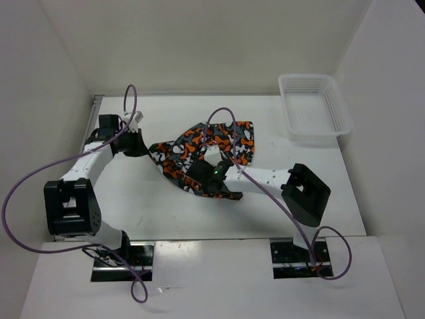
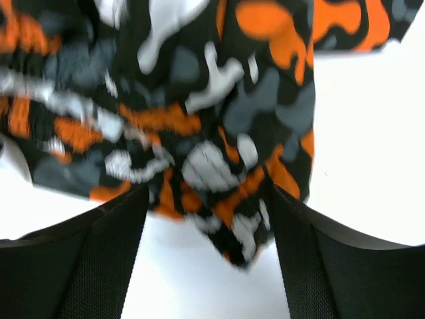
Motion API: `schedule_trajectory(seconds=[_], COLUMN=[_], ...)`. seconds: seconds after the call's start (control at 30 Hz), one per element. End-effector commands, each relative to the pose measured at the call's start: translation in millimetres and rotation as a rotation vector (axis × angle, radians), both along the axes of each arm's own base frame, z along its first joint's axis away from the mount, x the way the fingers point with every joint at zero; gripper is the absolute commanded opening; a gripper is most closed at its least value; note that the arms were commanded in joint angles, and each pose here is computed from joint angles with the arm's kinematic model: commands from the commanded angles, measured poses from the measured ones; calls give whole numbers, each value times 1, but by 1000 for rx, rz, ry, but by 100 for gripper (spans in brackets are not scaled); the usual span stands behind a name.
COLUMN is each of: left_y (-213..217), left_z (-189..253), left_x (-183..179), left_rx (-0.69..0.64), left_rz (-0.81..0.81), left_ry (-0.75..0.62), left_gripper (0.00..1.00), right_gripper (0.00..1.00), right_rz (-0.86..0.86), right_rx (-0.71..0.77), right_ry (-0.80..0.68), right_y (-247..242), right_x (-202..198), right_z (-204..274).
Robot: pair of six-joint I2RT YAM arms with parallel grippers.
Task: Fold and stack the shorts
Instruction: Flatten the shorts out
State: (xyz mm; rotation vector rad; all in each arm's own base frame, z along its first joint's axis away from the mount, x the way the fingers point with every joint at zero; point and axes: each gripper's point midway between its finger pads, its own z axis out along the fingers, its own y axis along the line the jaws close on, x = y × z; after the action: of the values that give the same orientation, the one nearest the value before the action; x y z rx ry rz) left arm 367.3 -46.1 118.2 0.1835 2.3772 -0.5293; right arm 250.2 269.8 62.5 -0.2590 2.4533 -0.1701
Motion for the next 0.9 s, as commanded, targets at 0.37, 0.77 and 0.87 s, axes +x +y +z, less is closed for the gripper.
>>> schedule_trajectory(seconds=[0.37, 0.77, 0.87], left_y=[2, 23, 21], left_z=[26, 66, 58], left_x=[1, 17, 12], left_rx=[-50, -91, -101], left_rz=[-13, 12, 5], left_ry=[-32, -129, -120], left_gripper=[0, 0, 0], right_gripper=[0, 32, 47], right_rz=[-84, -194, -217], right_rx=[21, 713, 722], right_ry=[-97, -9, 170], right_y=[3, -98, -84], right_x=[54, 84, 54], right_z=[27, 131, 77])
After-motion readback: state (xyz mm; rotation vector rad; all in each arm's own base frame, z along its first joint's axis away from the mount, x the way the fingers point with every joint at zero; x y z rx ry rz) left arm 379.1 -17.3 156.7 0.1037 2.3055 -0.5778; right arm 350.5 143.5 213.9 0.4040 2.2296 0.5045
